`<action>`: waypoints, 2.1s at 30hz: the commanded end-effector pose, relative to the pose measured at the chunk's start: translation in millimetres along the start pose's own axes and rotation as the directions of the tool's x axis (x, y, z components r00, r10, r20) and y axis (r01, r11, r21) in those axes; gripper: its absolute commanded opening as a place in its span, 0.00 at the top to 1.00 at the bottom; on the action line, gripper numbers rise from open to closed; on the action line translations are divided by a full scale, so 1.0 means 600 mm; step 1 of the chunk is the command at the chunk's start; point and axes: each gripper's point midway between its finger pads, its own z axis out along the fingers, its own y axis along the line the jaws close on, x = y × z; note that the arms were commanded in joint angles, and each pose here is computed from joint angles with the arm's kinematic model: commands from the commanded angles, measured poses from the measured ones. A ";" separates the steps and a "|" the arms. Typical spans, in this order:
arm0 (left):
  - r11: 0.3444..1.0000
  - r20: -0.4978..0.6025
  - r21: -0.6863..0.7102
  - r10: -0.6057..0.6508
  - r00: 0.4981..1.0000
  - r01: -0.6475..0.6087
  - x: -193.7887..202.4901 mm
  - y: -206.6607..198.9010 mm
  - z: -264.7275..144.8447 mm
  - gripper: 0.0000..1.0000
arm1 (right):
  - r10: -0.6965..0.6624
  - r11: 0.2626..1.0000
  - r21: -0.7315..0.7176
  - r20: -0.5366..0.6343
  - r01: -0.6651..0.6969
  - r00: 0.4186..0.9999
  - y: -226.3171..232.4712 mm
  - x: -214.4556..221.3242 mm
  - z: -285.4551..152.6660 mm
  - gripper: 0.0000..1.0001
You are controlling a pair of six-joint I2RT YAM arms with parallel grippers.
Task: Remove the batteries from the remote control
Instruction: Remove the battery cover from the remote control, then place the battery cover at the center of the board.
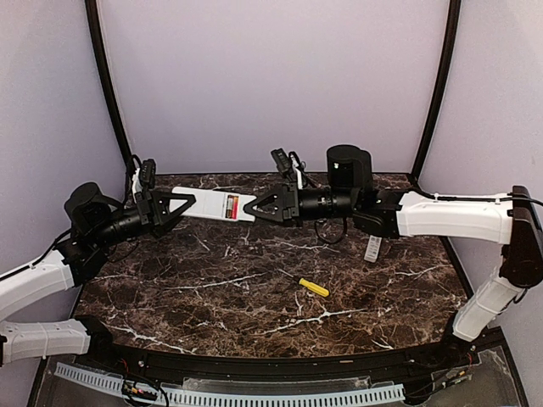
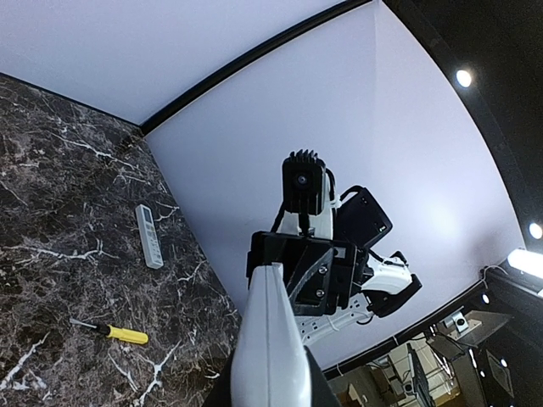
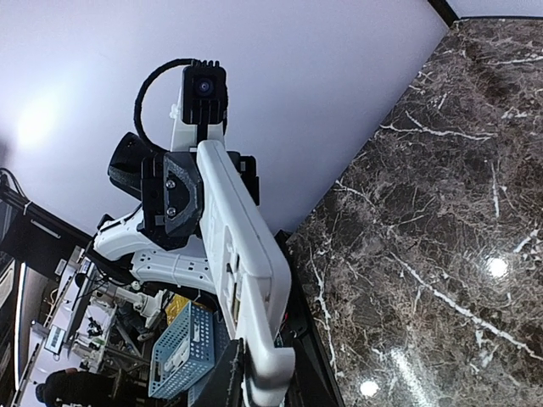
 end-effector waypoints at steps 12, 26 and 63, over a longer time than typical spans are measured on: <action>0.998 0.057 -0.068 -0.005 0.998 0.009 -0.011 0.021 -0.013 1.00 | -0.052 0.998 -0.036 0.055 0.054 0.997 0.025 -0.016 -0.027 0.97; 0.972 -0.088 -0.232 0.021 0.996 -0.041 -0.045 0.073 -0.010 1.00 | -0.268 0.847 0.492 0.068 0.202 0.961 -0.062 -0.069 -0.123 1.00; 0.842 -0.311 -0.257 0.392 0.866 -0.474 -0.101 0.113 0.009 1.00 | 0.158 -0.017 0.987 -0.155 0.160 0.975 -0.584 -0.088 -0.367 1.00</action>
